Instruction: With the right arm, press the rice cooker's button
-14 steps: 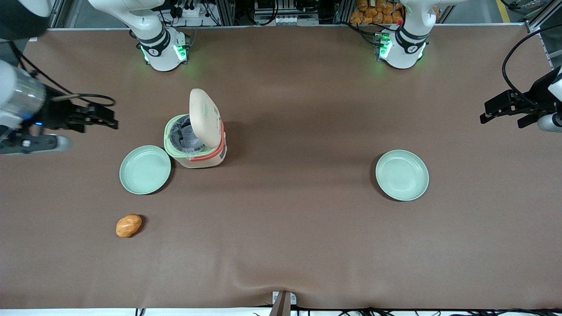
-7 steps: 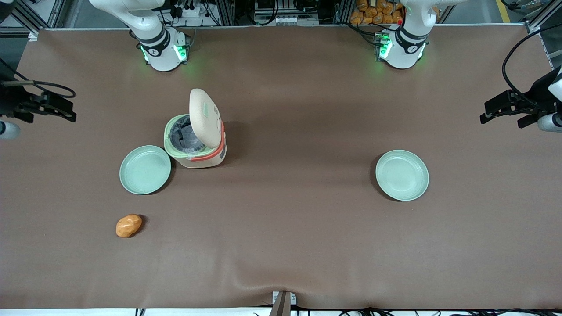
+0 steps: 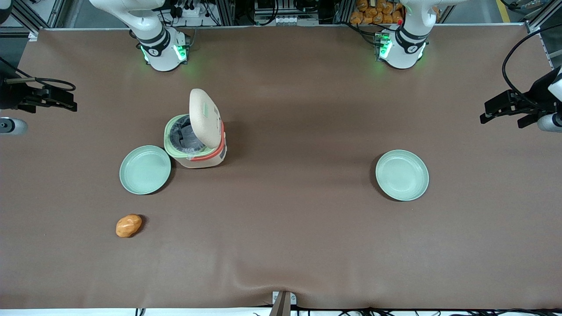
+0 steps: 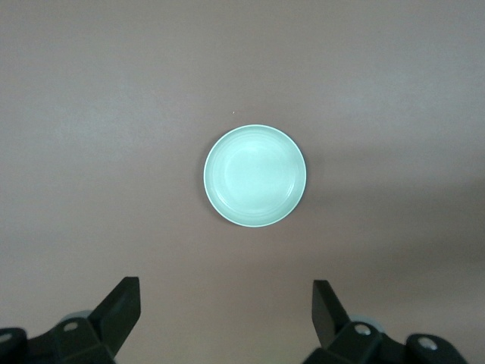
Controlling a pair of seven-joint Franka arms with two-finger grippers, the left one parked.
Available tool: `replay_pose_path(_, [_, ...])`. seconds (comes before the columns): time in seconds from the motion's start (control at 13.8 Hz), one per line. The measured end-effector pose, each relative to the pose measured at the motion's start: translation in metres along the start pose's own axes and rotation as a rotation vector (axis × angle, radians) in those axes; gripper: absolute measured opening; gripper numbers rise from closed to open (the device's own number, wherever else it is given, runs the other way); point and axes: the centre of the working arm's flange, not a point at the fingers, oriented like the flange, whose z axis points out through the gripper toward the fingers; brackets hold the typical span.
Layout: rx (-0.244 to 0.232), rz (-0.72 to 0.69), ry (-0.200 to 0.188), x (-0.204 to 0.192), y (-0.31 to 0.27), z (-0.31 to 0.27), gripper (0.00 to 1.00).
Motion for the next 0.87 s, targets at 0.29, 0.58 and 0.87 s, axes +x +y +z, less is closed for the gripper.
replay_pose_path(0.29, [0.018, 0.032, -0.011, 0.0003, 0.0039, 0.0034, 1.0])
replay_pose_path(0.58, [0.044, 0.071, -0.032, -0.002, 0.0087, 0.0052, 1.0])
replay_pose_path(0.87, [0.045, 0.078, -0.033, -0.0021, 0.0086, 0.0052, 1.0])
